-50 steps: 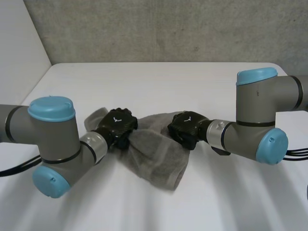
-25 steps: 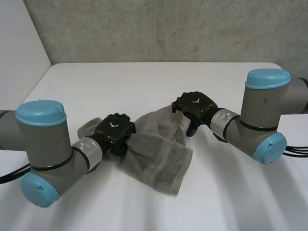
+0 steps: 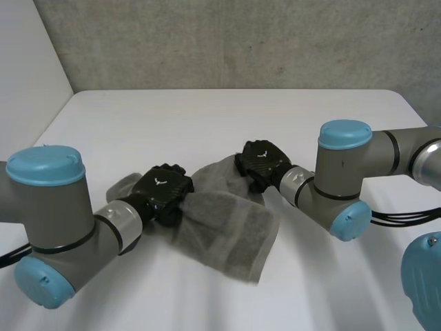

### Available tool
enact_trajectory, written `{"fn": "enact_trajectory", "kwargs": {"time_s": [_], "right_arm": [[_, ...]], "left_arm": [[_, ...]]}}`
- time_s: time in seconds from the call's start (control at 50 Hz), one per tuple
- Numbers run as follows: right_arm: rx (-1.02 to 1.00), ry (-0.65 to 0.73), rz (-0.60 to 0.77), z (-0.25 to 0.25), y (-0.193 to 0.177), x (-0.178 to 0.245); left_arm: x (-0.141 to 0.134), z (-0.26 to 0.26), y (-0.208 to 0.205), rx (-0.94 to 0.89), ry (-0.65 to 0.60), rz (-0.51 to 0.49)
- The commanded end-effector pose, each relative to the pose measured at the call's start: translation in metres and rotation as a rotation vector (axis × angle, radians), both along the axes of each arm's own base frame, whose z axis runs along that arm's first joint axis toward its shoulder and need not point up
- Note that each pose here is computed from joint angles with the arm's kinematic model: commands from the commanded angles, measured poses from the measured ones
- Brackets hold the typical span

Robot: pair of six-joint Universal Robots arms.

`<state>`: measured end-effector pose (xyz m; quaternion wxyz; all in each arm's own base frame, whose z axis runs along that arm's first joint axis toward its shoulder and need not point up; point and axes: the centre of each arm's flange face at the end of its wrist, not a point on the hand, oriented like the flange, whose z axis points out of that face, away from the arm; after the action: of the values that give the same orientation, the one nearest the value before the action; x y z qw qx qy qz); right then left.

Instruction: Fold the towel.

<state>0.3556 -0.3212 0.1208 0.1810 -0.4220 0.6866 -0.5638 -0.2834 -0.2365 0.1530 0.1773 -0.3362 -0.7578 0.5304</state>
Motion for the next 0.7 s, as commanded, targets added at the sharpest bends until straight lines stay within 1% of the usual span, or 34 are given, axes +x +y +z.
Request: {"fn": "enact_trajectory", "kwargs": {"time_s": [0.02, 0.04, 0.16, 0.2, 0.22, 0.26, 0.32, 0.36, 0.52, 0.7], "right_arm": [[0.003, -0.052, 0.004, 0.015, -0.001, 0.004], [-0.007, -0.068, -0.001, 0.026, -0.002, 0.001], [-0.024, -0.093, 0.003, 0.052, 0.001, -0.009], [-0.015, -0.089, 0.000, 0.061, 0.005, -0.022], [-0.015, -0.089, 0.000, 0.061, 0.005, -0.022], [0.001, -0.085, -0.022, 0.067, 0.006, -0.042], [0.014, -0.082, -0.034, 0.067, 0.006, -0.052], [0.040, -0.064, -0.044, 0.062, 0.009, -0.067], [0.072, 0.014, -0.028, 0.049, 0.025, -0.087], [0.086, 0.028, -0.022, 0.048, 0.035, -0.091]], "left_arm": [[0.001, 0.006, 0.003, 0.002, 0.021, 0.010], [0.001, 0.006, 0.003, 0.002, 0.021, 0.010], [0.002, 0.014, 0.002, -0.020, 0.033, 0.013], [0.002, 0.015, 0.003, -0.023, 0.033, 0.013], [0.002, 0.015, 0.003, -0.023, 0.033, 0.013], [0.003, 0.013, 0.005, -0.014, 0.030, 0.011], [0.004, 0.011, 0.007, -0.006, 0.026, 0.010], [0.005, 0.008, 0.011, 0.008, 0.020, 0.007], [0.006, 0.000, 0.017, 0.034, 0.007, 0.001], [0.007, -0.002, 0.013, 0.035, 0.006, 0.009]]}}
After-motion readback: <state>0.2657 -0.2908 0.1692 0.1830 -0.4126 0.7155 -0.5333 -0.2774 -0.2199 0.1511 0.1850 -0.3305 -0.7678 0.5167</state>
